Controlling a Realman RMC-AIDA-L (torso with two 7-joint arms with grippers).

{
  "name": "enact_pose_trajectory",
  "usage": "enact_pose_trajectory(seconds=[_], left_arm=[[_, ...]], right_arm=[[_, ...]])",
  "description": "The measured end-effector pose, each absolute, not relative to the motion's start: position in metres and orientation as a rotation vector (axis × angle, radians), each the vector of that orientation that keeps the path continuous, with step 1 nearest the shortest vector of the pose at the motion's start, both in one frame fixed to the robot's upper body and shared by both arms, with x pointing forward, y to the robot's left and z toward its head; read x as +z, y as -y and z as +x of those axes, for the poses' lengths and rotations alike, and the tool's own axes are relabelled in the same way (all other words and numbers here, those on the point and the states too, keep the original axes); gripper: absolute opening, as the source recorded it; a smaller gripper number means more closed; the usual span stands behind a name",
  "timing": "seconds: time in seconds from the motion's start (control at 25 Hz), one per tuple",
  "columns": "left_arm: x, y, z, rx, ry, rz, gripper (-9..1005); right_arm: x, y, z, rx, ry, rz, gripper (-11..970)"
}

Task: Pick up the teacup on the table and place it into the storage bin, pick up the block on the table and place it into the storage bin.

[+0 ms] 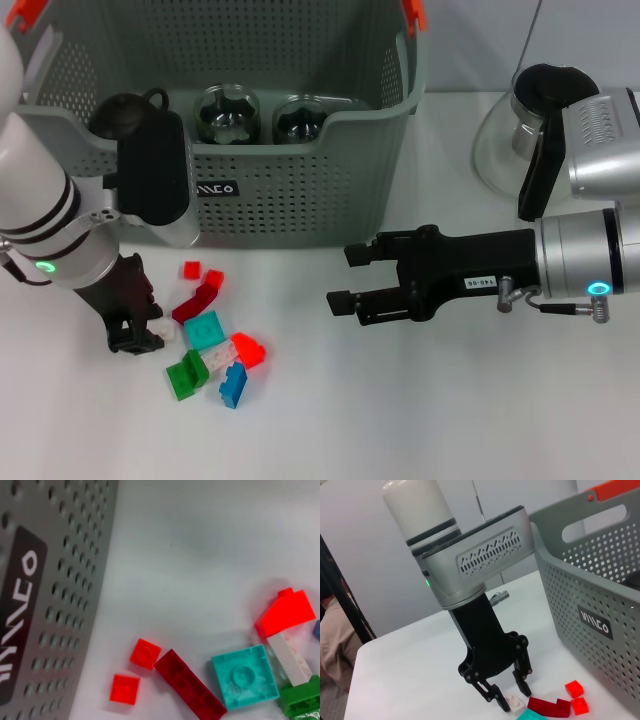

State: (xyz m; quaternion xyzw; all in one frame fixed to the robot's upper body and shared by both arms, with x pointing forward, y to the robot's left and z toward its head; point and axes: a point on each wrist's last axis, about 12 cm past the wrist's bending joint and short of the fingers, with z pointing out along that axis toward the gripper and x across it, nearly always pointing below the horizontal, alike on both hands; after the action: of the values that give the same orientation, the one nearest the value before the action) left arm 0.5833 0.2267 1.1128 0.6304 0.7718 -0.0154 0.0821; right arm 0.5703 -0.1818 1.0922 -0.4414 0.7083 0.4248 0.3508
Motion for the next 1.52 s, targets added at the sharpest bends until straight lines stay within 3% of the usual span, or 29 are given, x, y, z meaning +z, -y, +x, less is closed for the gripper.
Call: enact_pose_trajectory(seconds=[0.04,0.72,0.96,1.12,1.28,1.52], left_arm=[[1.113,-0.227,0.583,-0.046,-2.306,1.883,372],[1.111,-0.227,0.582,-0.050,-2.322,1.872,334],[1.114,-0.225,0.580,-0.053,-2.320,1.871,188],[1.131,-0.224,0.574,-0.100,-2.306,1.842,201],[1.159,-0.225,0.563,-0.310,-2.302,1.701,214],[1.225,-0.226,0.560,-0.625,-2.077,1.335,233]], right_arm=[[1.092,0.182,0.570,1.100,-1.834,-1.143,803],[1.092,0.181,0.570,1.099,-1.832,-1.144,803],[1.092,0.182,0.570,1.101,-1.831,-1.142,804],[1.092,0.183,0.570,1.100,-1.832,-1.141,803],[1.093,0.184,0.570,1.097,-1.833,-1.142,803],[1.092,0.186,0.569,1.107,-1.835,-1.142,803]])
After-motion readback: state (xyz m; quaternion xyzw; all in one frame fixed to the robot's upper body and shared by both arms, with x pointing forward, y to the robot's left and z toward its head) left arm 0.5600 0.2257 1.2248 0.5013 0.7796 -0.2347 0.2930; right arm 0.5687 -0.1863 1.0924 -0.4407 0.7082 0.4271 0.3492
